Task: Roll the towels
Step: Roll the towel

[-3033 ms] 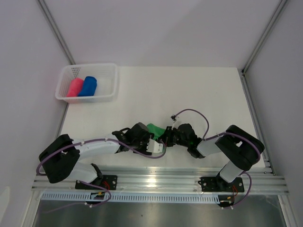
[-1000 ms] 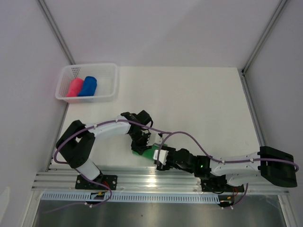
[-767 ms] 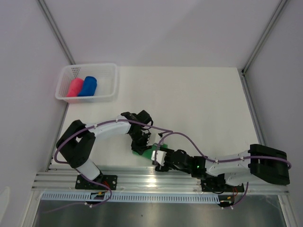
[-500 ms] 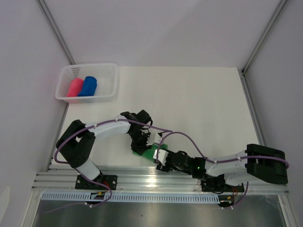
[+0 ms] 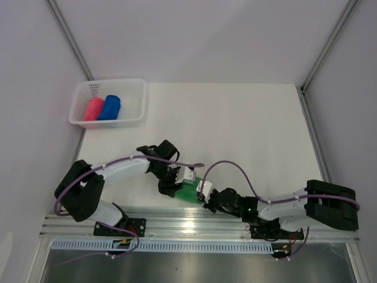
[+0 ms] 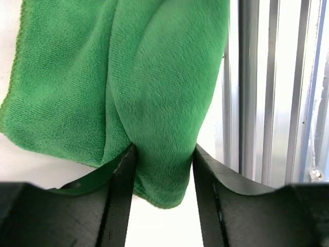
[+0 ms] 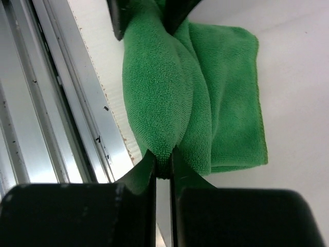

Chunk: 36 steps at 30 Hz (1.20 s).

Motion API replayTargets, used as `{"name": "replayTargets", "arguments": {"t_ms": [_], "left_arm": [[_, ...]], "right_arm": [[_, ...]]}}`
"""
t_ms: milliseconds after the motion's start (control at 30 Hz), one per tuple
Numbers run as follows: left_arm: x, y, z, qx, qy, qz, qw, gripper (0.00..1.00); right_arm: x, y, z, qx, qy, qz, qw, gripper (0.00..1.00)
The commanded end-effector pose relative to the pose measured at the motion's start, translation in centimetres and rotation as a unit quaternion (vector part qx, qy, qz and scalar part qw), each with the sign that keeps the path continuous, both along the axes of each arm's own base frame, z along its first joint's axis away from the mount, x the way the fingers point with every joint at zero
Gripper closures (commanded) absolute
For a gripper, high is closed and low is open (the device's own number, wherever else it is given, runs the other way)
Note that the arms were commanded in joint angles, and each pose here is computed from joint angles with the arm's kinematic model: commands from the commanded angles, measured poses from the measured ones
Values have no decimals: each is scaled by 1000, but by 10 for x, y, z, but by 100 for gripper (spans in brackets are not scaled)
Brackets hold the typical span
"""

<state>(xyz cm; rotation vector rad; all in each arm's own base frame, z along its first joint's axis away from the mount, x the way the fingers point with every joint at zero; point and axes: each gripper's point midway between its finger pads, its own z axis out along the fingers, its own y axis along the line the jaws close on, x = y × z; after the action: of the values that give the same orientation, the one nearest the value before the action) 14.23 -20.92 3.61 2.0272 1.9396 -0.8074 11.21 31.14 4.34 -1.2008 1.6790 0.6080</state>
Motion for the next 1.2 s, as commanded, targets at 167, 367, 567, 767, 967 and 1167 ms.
{"name": "replayTargets", "arguments": {"t_ms": [167,367,567,767,967,1167], "left_arm": [[9,7,-6,-27,-56,42,997,46],[9,0,-9,-38,-39,56,997,47],[-6,-5,-9,-47,8,57,997,78],[-24,-3,12,-64,49,53,995,90],[-36,-4,30,-105,56,40,992,89],[-21,-8,18,-91,48,75,992,53]], "right_arm": [[-8,-22,13,70,77,-20,994,100],[-2,-33,20,94,103,-31,990,100],[-8,-37,8,92,160,-38,982,100],[-6,-36,7,115,259,-68,957,100],[1,-39,13,147,314,-82,935,100],[23,-52,12,171,362,-127,907,100]]}}
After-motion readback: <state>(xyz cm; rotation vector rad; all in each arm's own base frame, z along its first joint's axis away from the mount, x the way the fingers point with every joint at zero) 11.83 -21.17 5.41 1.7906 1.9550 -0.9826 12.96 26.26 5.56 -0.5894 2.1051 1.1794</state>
